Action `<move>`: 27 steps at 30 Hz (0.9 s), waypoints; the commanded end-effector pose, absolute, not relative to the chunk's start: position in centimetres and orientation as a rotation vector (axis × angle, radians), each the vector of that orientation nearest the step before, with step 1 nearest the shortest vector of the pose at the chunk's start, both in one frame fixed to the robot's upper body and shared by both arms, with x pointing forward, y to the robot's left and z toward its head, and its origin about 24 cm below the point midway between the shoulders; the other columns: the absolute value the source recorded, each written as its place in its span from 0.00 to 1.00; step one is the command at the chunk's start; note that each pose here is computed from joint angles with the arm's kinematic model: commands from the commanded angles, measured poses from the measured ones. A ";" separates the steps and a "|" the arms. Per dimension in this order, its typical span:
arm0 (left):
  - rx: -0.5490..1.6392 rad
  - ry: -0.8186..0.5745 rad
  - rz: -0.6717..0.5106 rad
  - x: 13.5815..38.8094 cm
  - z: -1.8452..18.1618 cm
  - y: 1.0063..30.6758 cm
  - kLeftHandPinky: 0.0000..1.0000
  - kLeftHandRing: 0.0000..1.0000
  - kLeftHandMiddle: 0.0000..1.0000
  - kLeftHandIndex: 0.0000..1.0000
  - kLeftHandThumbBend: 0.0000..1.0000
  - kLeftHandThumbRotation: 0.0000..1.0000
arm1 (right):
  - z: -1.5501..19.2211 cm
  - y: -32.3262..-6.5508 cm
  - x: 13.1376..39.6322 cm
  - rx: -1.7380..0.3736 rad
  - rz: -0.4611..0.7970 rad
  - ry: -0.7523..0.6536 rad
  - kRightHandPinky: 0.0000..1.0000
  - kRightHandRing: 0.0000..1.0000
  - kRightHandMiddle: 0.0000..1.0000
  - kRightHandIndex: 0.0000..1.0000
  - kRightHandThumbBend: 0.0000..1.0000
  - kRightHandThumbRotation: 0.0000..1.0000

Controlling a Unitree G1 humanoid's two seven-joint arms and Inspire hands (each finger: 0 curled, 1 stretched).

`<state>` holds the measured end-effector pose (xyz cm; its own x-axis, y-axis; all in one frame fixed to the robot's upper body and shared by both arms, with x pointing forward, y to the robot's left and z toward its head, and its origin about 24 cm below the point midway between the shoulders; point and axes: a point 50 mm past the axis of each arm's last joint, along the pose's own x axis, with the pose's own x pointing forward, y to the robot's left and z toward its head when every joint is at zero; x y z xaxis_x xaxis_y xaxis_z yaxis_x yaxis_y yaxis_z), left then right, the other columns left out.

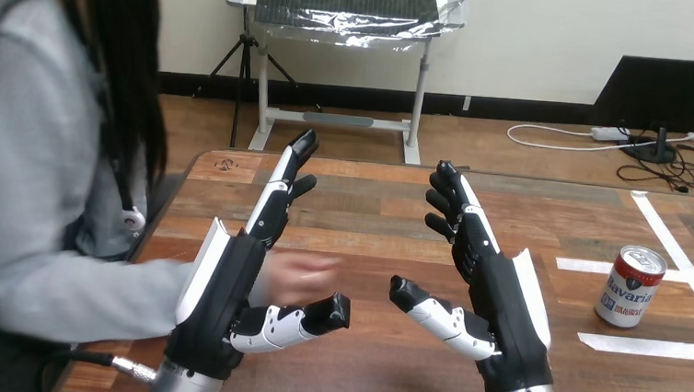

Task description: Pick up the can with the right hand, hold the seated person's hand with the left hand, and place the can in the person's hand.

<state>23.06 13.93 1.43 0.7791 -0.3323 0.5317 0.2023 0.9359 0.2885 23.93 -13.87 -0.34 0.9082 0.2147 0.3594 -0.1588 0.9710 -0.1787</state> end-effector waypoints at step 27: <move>0.206 -0.636 -0.250 23.8 2.1 14.5 0.90 0.97 1.00 1.00 1.00 0.75 | 1.5 -13.6 25.3 -0.121 0.194 -0.471 0.89 0.92 0.94 0.94 1.00 0.58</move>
